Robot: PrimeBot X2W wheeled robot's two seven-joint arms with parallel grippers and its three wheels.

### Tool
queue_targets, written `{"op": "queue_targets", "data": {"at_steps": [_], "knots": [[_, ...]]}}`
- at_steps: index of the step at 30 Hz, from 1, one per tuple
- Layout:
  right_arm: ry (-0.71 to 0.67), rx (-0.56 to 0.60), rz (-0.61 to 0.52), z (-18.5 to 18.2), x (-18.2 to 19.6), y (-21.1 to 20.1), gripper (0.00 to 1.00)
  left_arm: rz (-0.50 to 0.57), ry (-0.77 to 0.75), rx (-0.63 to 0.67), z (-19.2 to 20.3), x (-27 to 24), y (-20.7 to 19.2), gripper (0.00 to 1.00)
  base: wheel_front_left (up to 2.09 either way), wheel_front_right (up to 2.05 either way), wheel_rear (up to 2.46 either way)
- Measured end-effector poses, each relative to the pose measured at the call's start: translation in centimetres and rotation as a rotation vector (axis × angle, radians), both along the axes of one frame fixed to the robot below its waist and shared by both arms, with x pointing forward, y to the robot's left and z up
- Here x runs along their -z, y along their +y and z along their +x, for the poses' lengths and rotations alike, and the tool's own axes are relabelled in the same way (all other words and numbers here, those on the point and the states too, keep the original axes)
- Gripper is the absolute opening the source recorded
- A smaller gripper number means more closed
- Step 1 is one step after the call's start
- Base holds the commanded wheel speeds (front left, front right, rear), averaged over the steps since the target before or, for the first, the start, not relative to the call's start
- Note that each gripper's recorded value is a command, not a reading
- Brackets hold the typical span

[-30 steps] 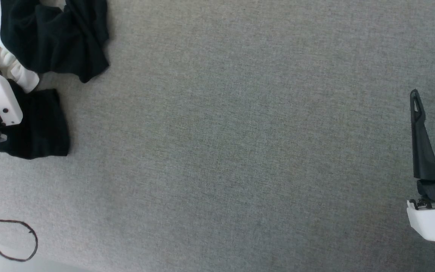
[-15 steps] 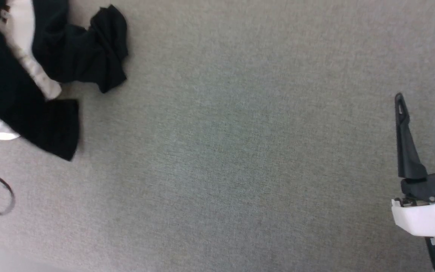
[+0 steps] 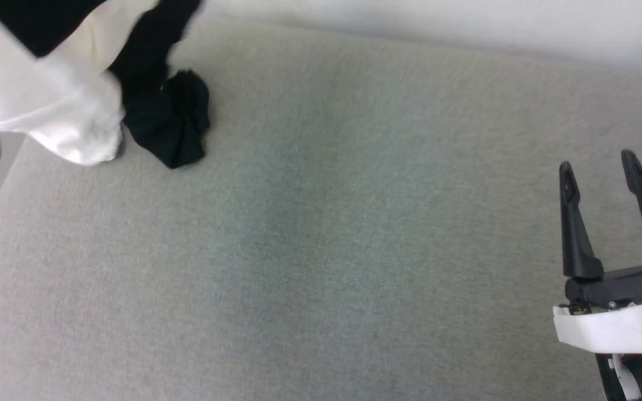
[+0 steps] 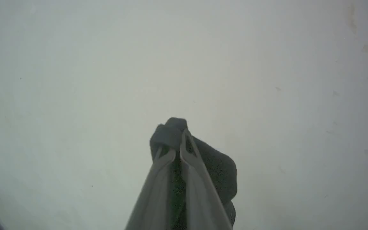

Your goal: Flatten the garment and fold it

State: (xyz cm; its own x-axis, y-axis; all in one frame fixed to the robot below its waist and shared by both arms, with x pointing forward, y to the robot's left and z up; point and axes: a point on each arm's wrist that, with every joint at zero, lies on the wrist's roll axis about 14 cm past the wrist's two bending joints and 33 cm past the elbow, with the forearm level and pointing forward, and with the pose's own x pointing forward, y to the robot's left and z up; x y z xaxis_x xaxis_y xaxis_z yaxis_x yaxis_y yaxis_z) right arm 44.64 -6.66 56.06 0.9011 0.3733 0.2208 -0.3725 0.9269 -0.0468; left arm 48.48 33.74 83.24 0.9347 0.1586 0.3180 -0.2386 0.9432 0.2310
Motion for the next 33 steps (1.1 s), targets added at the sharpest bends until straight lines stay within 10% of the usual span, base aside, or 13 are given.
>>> {"op": "queue_targets", "data": {"at_steps": [15,33], "knots": [[-0.066,0.14,0.081,-5.1,-2.9,-5.9,1.0,-0.057,-0.395,0.557,-7.1,-17.4,-21.7,0.0,0.0,0.0,0.0],[-0.125,0.379,0.071,-10.3,-4.6,-13.9,1.0,-0.233,-0.326,0.975,-9.1,-16.6,-34.5,0.0,0.0,0.0,0.0]]}}
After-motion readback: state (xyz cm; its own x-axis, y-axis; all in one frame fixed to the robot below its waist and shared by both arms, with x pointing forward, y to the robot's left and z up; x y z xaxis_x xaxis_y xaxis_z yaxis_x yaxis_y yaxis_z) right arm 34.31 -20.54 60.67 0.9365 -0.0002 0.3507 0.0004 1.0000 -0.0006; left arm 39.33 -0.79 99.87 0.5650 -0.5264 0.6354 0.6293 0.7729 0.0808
